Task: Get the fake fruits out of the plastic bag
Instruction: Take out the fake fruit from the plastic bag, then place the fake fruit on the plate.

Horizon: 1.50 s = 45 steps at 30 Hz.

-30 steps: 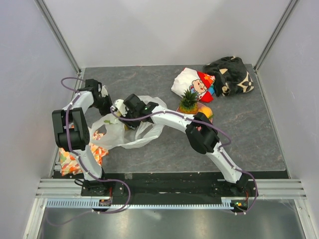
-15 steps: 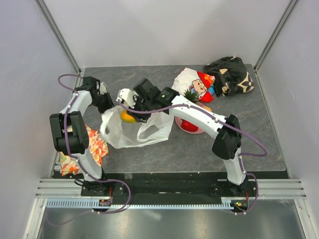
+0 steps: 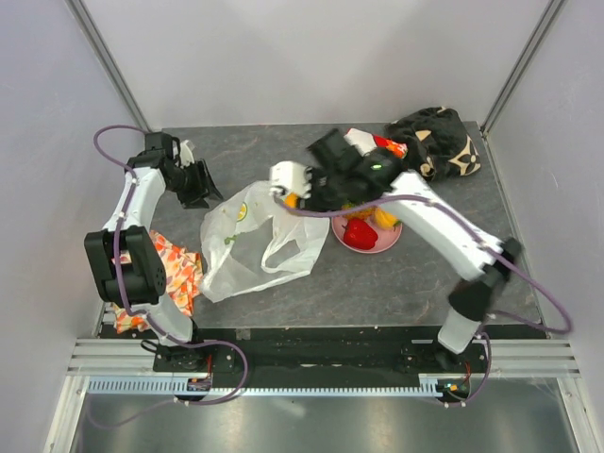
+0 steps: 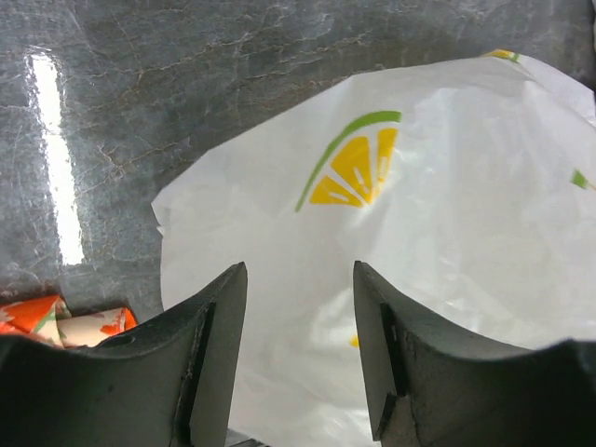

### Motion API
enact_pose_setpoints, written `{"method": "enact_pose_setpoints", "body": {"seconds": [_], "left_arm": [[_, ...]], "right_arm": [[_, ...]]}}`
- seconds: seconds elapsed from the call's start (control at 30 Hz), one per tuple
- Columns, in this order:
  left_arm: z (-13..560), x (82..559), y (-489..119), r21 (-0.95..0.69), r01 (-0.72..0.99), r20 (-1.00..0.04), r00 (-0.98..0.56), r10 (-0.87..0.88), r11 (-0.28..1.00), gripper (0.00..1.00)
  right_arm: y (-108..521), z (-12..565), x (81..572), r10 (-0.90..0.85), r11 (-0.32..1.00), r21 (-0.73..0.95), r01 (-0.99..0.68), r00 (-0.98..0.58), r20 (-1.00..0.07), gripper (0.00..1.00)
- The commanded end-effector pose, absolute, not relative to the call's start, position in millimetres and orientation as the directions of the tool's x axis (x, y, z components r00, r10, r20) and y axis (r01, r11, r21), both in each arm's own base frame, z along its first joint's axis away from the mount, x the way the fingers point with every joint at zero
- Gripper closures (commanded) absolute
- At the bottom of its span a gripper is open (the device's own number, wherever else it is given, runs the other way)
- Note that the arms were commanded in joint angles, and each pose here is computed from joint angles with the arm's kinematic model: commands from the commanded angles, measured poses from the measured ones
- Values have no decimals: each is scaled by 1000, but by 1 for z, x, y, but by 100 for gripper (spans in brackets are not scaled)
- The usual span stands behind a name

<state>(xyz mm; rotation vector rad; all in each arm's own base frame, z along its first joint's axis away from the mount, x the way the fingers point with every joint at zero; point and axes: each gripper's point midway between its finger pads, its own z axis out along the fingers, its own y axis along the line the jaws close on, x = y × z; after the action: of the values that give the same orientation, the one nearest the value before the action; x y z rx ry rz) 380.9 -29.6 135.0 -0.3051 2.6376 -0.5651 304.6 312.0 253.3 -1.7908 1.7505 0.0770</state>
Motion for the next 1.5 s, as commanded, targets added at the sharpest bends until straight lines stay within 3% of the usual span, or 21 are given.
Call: {"method": "enact_pose_setpoints", "body": {"seconds": [0.0,0.17,0.37,0.6,0.9,1.47], "left_arm": [[170,376,-31,-422,-27,-454,-859,-237,906,39],[195,371,-27,-379,25,-528,-827,-194,925,38],[213,364,-34,-405,55,-561,-803,-201,913,39],[211,353,-35,-396,74,-566,-805,-180,915,39],[203,344,-32,-371,70,-572,-803,-168,926,39],[201,338,-31,-364,83,-575,-804,-153,928,39]], "right_arm": [[223,295,284,-876,95,-452,-887,141,-461,75],[129,230,250,-952,61,-436,-898,79,-297,75],[88,165,251,-895,356,-261,-897,-247,-370,76],[68,130,300,-861,474,-274,-837,-375,-344,76],[76,102,339,-860,479,-262,-838,-387,-332,75],[93,98,331,-852,457,-162,-875,-379,-361,69]]}}
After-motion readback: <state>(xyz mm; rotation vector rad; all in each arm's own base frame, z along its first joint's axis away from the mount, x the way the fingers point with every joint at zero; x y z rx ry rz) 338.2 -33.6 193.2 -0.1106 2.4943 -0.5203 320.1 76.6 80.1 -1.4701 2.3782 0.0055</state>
